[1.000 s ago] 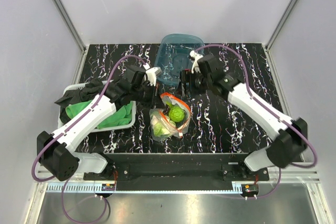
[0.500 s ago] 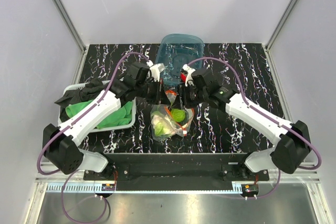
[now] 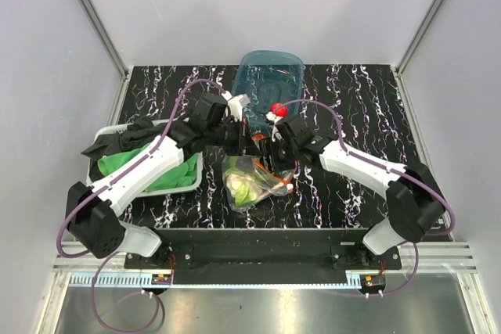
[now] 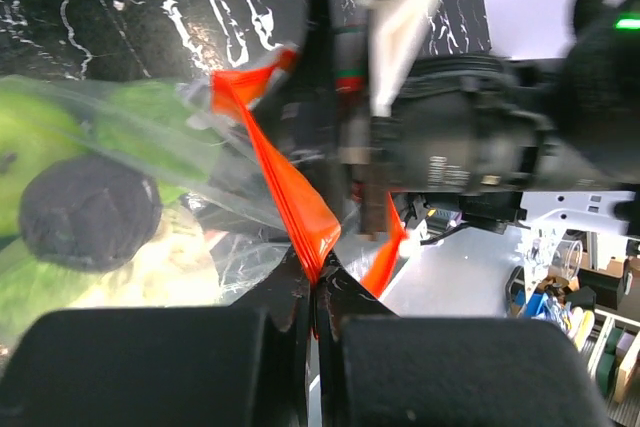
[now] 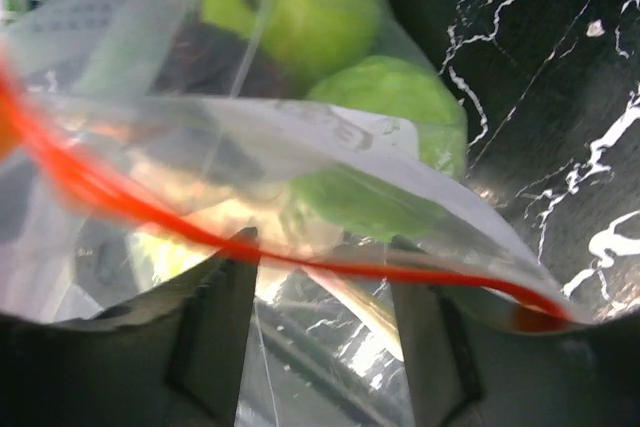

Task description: Open the zip-top bag and remove the fake food

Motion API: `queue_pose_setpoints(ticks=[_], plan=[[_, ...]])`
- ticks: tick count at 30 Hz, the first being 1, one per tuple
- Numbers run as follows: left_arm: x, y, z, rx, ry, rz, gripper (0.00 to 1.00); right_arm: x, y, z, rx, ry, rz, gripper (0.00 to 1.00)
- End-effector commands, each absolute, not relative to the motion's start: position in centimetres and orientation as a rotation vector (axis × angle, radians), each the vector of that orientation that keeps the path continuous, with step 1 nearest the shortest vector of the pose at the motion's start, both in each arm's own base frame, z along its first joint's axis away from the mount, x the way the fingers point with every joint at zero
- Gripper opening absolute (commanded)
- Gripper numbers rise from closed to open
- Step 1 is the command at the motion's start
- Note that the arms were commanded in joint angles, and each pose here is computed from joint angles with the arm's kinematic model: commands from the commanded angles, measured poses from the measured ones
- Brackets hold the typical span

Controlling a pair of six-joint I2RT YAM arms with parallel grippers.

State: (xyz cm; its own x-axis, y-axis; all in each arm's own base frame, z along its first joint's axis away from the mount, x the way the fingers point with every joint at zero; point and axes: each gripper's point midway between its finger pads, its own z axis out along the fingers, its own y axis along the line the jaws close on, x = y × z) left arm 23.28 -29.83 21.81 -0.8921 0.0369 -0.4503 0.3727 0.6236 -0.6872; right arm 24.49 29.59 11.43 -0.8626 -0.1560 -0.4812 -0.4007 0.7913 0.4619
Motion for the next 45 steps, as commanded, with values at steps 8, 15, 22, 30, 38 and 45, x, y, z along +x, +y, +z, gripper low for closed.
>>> queue_pose_setpoints(ticks=[8,15,22,30,38,45], plan=[[25.4,-32.4,21.0,0.341,2.419,-1.17,0.0,27.6,29.4,8.3,-0.325,2.498,0.725,0.81],[25.5,-32.4,18.6,0.349,2.474,-1.134,0.0,28.6,30.6,7.7,-0.326,2.424,0.821,0.94],[25.5,-32.4,16.8,0.374,2.515,-1.117,0.0,29.1,32.3,7.4,-0.295,2.363,0.94,1.0],[25.4,-32.3,15.6,0.38,2.54,-1.096,0.0,29.2,33.6,6.4,-0.235,2.397,1.029,0.74],[25.5,-31.6,16.1,0.396,2.512,-1.064,0.0,29.4,32.4,8.7,-0.274,2.364,0.975,0.4],[25.9,-30.1,17.4,0.368,2.468,-1.041,0.0,26.2,29.4,10.9,-0.368,2.425,0.887,0.14]])
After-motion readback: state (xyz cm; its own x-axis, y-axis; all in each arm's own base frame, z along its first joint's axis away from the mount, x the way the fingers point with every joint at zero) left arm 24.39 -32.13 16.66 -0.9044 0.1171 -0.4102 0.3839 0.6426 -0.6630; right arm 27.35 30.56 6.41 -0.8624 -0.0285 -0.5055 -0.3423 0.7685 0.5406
